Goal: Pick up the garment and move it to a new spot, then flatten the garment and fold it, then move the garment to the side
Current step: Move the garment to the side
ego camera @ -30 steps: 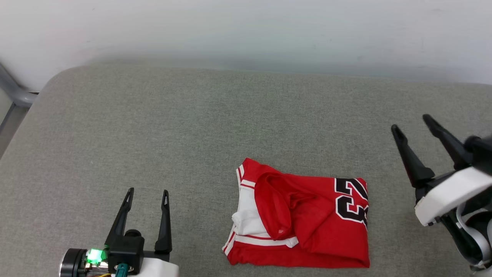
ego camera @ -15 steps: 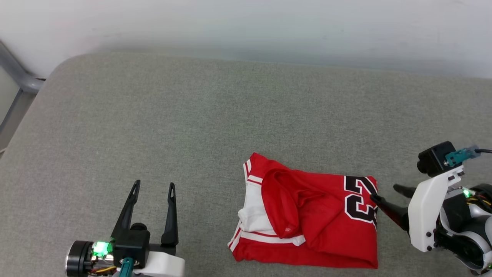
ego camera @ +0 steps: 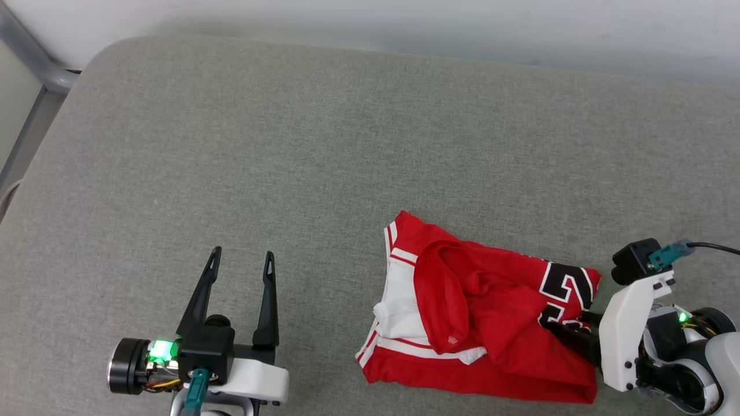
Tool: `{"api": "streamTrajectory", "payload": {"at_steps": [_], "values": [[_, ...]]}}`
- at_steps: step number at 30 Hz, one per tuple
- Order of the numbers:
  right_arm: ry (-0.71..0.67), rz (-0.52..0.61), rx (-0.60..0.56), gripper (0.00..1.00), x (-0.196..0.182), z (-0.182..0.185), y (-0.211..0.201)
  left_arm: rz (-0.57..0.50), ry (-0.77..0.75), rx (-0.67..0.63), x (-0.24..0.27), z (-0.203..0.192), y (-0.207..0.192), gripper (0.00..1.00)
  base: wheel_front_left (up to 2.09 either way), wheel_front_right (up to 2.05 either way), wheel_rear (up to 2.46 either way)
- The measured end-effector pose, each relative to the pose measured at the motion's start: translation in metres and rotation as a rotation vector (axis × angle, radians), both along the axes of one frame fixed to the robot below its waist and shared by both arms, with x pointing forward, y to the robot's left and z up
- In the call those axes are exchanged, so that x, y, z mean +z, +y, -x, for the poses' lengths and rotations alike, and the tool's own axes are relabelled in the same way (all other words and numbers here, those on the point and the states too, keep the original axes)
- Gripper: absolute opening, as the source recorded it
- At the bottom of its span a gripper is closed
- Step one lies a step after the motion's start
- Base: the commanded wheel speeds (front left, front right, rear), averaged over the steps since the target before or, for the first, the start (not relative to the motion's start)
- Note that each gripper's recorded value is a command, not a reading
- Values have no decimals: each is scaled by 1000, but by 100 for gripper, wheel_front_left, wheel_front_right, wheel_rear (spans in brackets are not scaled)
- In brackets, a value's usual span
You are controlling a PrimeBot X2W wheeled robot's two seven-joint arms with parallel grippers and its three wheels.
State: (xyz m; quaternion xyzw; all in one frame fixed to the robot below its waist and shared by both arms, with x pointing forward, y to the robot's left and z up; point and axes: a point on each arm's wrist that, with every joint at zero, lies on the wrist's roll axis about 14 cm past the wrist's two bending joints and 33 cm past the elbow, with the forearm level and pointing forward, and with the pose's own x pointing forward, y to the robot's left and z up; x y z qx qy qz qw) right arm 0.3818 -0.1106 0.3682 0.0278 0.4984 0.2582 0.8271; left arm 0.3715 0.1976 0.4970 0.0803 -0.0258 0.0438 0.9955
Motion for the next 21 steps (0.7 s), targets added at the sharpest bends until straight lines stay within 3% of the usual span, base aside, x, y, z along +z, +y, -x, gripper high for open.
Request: {"api": "streamTrajectory", "payload": {"at_steps": [8,9,10,11,21], "values": [[11,12,35,100,-15,5,2,1,15,10,-5,-4,2,100,0,0,0],[11,7,35,48,-15,5,3,2,14,8,-5,-4,1,100,0,0,0],[2,2,39,7,-14,5,4,4,13,8,-5,-5,1,100,0,0,0],[-8,0,40,0,-12,4,4,5,13,8,-5,-5,0,100,0,0,0],[-229,-40,58,0,32,-23,11,19,8,-15,-4,-6,-8,100,0,0,0]]}}
